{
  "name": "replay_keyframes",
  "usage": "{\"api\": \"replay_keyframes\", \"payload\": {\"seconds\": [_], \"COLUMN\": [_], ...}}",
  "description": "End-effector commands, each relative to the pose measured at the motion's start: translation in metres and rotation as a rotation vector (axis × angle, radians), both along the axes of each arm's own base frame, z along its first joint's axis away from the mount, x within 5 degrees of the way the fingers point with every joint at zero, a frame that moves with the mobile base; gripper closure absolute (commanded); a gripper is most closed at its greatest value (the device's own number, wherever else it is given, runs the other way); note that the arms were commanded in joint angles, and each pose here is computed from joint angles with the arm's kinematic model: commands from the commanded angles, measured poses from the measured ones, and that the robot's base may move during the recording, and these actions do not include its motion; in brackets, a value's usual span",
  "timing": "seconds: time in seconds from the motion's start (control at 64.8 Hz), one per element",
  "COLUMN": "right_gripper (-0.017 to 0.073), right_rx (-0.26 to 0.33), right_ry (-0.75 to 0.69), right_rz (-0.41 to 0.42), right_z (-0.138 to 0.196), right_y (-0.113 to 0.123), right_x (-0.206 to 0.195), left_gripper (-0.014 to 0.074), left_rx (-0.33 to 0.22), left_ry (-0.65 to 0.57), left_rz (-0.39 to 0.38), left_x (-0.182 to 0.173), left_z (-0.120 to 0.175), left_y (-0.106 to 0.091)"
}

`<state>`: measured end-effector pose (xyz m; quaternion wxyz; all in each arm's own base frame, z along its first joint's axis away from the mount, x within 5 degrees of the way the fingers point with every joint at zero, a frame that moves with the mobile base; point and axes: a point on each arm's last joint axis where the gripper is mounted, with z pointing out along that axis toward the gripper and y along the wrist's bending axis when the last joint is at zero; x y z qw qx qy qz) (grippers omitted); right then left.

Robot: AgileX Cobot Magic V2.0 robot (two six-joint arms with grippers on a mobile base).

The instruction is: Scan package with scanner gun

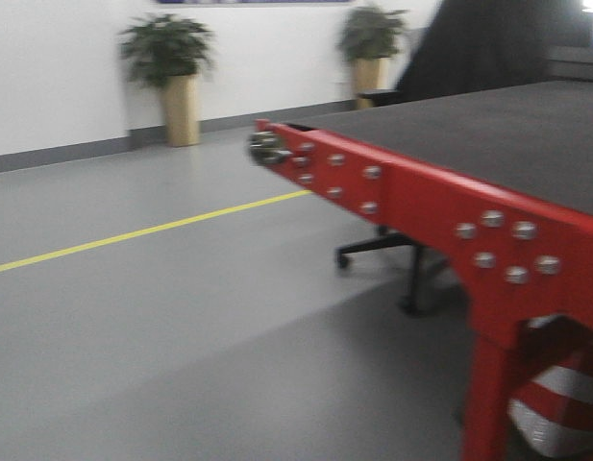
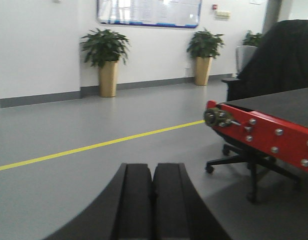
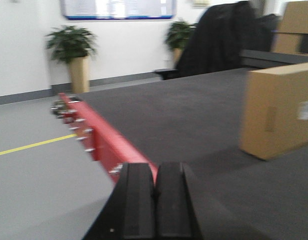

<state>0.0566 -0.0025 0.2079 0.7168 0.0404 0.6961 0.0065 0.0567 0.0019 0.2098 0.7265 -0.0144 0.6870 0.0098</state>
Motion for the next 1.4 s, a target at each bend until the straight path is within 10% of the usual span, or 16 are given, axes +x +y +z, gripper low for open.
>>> {"api": "replay_keyframes", "payload": {"seconds": [0.0, 1.388], "right_gripper": [0.0712, 0.0712], "right_rx": [-0.009, -0.009], "right_ry": [-0.025, -0.025], "right_rz": [-0.005, -0.005], "right_z": [0.0022, 0.0022], "right_y": [-0.0004, -0.0004], "right_x": [-0.0003, -0.0003], "left_gripper": [0.0705, 0.0705], "left_rx": [-0.001, -0.001], "left_ry": [-0.02, -0.02], "left_rz": [0.001, 0.001], "left_x": [-0.0005, -0.0005], "left_z": [0.0024, 0.0024], "left_y": [0.0001, 0.0001]}}
